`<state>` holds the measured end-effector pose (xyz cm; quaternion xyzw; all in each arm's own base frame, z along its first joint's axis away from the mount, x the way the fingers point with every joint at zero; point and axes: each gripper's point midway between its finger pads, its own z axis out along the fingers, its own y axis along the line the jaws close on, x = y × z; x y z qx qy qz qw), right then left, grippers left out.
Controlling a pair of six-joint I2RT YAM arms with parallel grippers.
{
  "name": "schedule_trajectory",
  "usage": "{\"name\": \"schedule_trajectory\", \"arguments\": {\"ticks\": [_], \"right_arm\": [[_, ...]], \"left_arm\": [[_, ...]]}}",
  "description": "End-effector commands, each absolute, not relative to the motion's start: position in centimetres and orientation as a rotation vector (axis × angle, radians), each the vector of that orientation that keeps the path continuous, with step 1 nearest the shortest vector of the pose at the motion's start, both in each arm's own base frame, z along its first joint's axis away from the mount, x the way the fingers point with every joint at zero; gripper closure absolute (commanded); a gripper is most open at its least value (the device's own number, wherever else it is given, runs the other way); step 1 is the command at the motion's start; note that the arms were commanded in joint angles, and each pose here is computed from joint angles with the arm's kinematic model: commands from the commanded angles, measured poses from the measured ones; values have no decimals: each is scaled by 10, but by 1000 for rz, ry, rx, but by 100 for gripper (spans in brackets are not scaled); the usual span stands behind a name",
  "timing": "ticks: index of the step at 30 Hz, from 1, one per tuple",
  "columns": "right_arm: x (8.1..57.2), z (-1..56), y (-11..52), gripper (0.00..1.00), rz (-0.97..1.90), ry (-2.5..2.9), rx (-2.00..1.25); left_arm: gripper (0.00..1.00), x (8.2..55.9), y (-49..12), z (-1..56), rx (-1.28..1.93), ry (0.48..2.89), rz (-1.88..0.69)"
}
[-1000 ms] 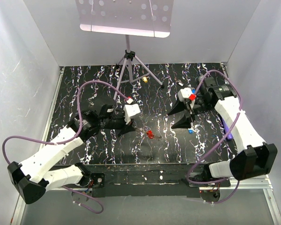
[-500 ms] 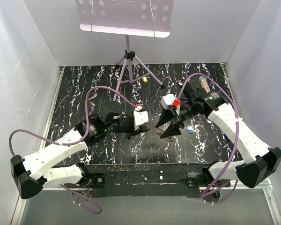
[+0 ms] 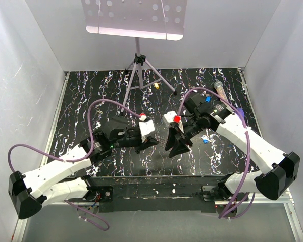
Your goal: Put the keys on the keyring
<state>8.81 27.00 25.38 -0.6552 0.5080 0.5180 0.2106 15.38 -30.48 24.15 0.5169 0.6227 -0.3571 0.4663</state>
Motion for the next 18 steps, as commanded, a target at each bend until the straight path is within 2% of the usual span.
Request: {"name": "schedule_trajectory", "arguments": {"ticks": [1, 6, 11, 18], "right_arm": [[86, 275, 270, 53, 1445, 1369, -1825], [91, 312, 271, 52, 1401, 1292, -1826], [121, 304, 284, 52, 1285, 1343, -1804], [137, 288, 294, 62, 1270, 1414, -1796]], "left_arm": [[100, 145, -305, 271, 1223, 1406, -928], [100, 136, -302, 270, 1271, 1376, -942], [100, 133, -304, 271, 1283, 1369, -960], [100, 132, -303, 275, 1248, 1367, -977]]}}
